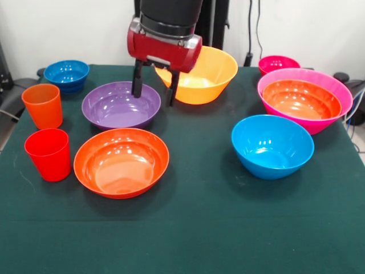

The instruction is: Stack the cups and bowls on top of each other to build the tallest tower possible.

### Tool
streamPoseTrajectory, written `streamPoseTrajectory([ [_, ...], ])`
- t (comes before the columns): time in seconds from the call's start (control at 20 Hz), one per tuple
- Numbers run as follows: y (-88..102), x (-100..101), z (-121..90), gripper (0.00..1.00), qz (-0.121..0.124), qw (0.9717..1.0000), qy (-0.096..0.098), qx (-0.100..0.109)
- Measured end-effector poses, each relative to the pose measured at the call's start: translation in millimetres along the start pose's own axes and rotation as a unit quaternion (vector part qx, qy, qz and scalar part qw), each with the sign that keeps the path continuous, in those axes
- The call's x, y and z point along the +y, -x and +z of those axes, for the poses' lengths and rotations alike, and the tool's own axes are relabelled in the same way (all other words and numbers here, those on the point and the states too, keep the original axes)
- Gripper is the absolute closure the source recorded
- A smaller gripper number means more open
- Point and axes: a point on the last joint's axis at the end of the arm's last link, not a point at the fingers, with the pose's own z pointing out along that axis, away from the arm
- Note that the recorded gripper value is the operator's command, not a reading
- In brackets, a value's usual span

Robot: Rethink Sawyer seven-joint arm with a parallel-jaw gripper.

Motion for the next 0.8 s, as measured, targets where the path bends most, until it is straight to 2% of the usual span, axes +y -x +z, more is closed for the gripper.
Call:
streamPoseTrajectory([
  [0.3,-1.1,6.4,-0.5,0.0,0.007,0.9999,0.011,-0.004],
  [0.8,8.0,16.3,-26.8,0.0,0.026,0.9991,0.029,-0.015],
])
